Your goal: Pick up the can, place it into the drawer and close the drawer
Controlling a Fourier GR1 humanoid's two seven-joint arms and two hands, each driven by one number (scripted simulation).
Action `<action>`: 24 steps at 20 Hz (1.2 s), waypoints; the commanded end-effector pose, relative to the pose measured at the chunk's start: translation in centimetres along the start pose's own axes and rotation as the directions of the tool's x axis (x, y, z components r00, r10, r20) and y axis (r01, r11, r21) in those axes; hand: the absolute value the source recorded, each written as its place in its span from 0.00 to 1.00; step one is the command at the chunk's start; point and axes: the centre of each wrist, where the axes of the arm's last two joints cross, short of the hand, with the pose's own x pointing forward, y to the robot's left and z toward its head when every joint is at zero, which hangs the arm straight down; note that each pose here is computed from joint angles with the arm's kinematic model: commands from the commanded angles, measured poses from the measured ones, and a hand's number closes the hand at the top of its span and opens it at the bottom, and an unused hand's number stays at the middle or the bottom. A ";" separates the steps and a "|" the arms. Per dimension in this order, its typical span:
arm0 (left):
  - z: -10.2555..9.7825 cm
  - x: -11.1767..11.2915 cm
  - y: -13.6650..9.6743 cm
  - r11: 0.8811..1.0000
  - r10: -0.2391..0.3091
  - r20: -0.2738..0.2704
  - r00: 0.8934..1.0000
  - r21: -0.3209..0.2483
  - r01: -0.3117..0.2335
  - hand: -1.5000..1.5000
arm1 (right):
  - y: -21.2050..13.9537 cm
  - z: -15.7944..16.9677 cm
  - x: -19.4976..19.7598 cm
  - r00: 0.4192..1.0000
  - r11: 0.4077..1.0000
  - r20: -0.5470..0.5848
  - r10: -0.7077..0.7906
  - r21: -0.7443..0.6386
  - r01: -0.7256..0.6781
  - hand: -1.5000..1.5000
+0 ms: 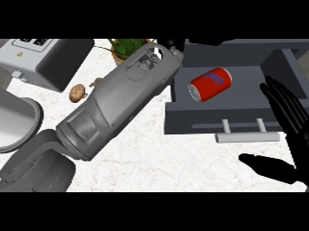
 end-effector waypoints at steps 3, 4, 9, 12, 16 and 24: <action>-0.6 0.8 1.0 1.000 0.001 0.002 1.000 -0.007 -0.001 0.00 | 4.3 -1.3 -1.5 0.983 0.981 -0.033 0.183 0.066 -0.180 0.00; 0.3 -0.2 0.5 1.000 0.010 -0.027 1.000 -0.017 -0.011 0.00 | 5.1 -1.5 -2.2 0.976 0.975 -0.050 0.214 0.072 -0.210 0.00; -0.7 0.7 3.2 1.000 -0.005 -0.039 0.999 0.010 0.006 0.00 | 7.5 -2.7 -4.2 0.980 0.984 -0.080 0.179 0.008 -0.179 0.00; -0.3 1.4 4.0 1.000 0.000 -0.013 1.000 -0.007 0.000 0.00 | 9.8 -3.4 -6.1 0.973 0.981 -0.125 0.191 0.021 -0.190 0.00; -1.1 2.6 6.5 1.000 0.001 -0.024 1.000 0.006 -0.001 0.00 | 10.5 -4.0 -7.9 0.967 0.976 -0.132 0.219 0.021 -0.218 0.00; -0.4 0.8 9.4 1.000 -0.003 -0.047 0.999 -0.001 0.003 0.00 | 13.6 -6.1 -9.2 0.941 0.953 -0.156 0.302 0.043 -0.299 0.00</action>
